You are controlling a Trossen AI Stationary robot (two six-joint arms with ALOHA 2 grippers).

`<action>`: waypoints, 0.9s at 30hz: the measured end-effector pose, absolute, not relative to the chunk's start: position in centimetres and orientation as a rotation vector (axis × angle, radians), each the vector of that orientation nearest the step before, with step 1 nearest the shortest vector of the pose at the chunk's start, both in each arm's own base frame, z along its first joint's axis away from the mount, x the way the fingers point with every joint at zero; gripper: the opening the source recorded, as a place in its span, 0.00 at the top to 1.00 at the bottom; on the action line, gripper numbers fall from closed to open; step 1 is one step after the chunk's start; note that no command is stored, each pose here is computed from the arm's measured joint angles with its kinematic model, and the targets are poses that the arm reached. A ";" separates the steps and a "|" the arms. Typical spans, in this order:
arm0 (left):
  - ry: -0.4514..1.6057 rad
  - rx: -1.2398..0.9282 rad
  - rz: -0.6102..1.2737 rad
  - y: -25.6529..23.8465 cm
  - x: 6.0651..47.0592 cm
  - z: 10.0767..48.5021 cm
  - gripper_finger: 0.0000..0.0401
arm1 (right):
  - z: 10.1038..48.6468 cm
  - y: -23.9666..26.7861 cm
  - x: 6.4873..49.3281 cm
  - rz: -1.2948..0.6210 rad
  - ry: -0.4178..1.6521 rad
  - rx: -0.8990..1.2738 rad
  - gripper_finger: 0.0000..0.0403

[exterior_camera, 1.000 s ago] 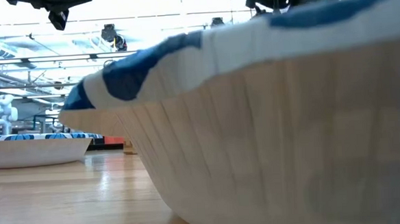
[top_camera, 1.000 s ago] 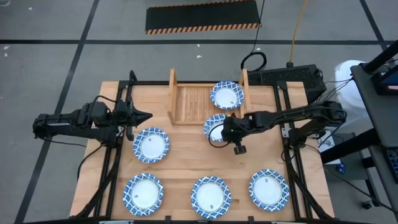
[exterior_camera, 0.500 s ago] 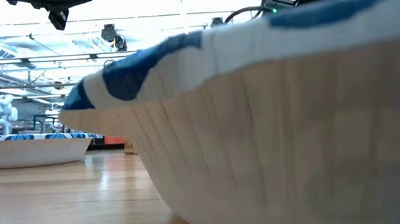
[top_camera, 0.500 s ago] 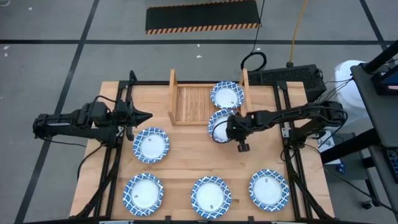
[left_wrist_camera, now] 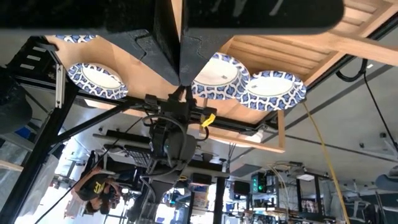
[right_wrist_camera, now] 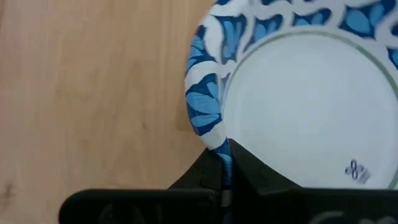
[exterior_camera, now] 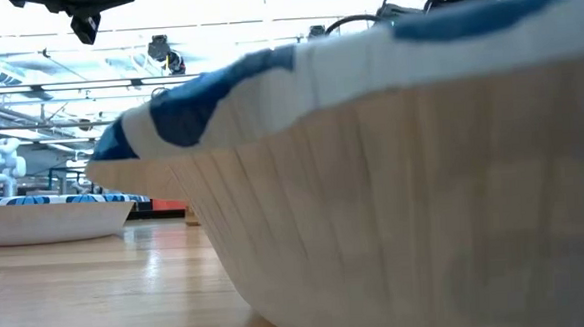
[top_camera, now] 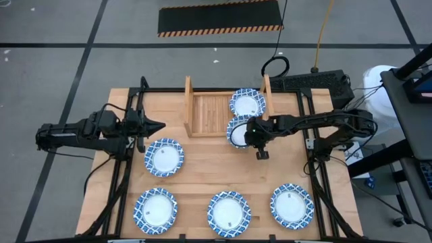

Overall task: Place and stack bowls onto a shelf
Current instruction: Put the blue patterned bowl on the shelf

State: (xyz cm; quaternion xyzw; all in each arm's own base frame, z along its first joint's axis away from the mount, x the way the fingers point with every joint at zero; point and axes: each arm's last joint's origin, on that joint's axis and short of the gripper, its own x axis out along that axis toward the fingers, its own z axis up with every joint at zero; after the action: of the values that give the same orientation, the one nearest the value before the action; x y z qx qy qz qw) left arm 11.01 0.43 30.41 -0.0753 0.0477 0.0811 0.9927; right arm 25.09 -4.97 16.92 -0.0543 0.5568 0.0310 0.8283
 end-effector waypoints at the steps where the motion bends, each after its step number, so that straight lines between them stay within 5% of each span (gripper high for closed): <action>1: 0.095 -0.151 0.162 0.4 11.0 30.4 0.99 | 16.9 -5.2 25.1 0.062 1.183 -0.119 1.00; 27: 0.096 -0.152 0.162 0.4 11.0 30.4 0.99 | 17.7 -6.1 24.5 0.065 1.145 -0.107 0.96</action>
State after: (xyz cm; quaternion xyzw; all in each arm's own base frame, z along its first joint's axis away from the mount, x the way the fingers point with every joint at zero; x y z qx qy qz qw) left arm 11.02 0.42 30.41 -0.0758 0.0479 0.0810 0.9927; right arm 24.54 -6.14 17.71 -0.0506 0.5416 0.0308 0.8386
